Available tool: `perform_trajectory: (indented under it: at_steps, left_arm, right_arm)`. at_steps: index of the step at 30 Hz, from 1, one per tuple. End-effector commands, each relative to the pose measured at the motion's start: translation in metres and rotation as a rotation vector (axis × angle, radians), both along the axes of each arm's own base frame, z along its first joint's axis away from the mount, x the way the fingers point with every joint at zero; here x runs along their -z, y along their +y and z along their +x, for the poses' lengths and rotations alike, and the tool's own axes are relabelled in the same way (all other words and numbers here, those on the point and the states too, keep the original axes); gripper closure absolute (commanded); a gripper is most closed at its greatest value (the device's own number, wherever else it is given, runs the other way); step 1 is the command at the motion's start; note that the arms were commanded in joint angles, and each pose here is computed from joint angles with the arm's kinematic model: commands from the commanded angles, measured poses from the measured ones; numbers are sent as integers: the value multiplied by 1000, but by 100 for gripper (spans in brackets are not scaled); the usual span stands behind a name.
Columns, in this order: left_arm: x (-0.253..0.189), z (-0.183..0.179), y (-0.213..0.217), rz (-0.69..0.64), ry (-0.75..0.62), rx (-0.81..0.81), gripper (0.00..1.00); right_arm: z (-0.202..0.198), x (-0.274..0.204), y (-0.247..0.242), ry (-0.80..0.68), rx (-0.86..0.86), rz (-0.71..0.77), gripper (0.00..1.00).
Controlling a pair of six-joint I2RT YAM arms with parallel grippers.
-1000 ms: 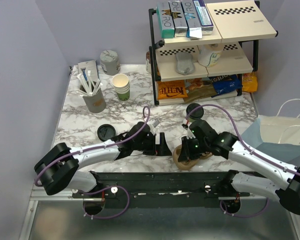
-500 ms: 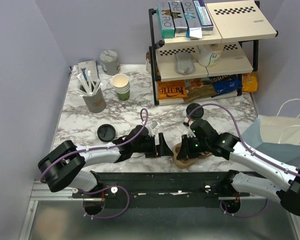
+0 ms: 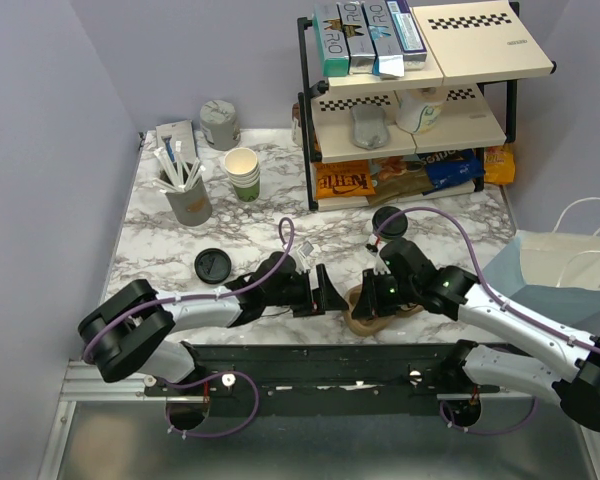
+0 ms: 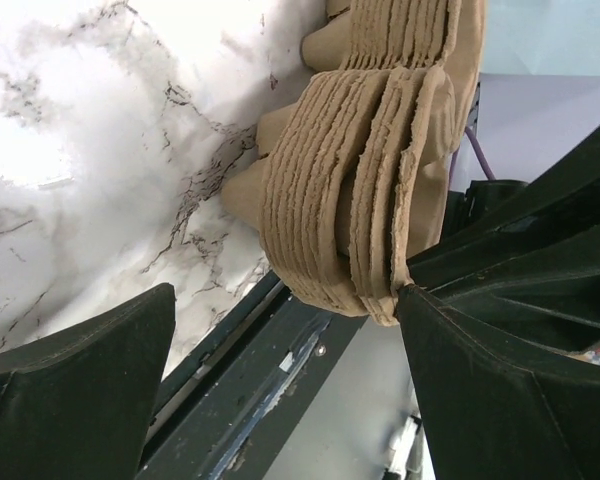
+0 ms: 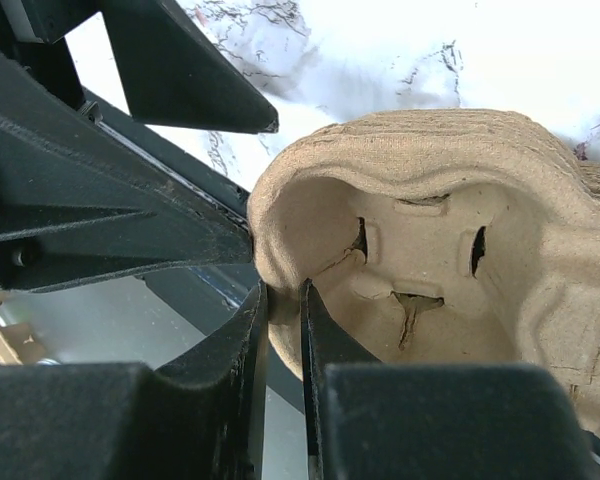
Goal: Pack the takeout coffee
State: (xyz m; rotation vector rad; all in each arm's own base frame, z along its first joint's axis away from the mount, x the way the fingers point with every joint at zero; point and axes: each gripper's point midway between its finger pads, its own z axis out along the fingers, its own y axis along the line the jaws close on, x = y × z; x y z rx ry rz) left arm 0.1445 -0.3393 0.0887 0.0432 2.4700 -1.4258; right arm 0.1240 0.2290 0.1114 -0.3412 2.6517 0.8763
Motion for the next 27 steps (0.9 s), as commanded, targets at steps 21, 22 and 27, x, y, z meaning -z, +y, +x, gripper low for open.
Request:
perform_trajectory:
  at_steps: [21, 22, 27]
  left_arm:
    - [-12, 6, 4, -43, -18, -52, 1]
    - [-11, 6, 3, -36, -16, -48, 1]
    - [-7, 8, 1, -34, 8, -56, 2]
  right_arm:
    - [8, -10, 13, -20, 19, 58, 90]
    - [7, -10, 13, -19, 20, 60, 90]
    - [7, -10, 11, -17, 43, 62, 90]
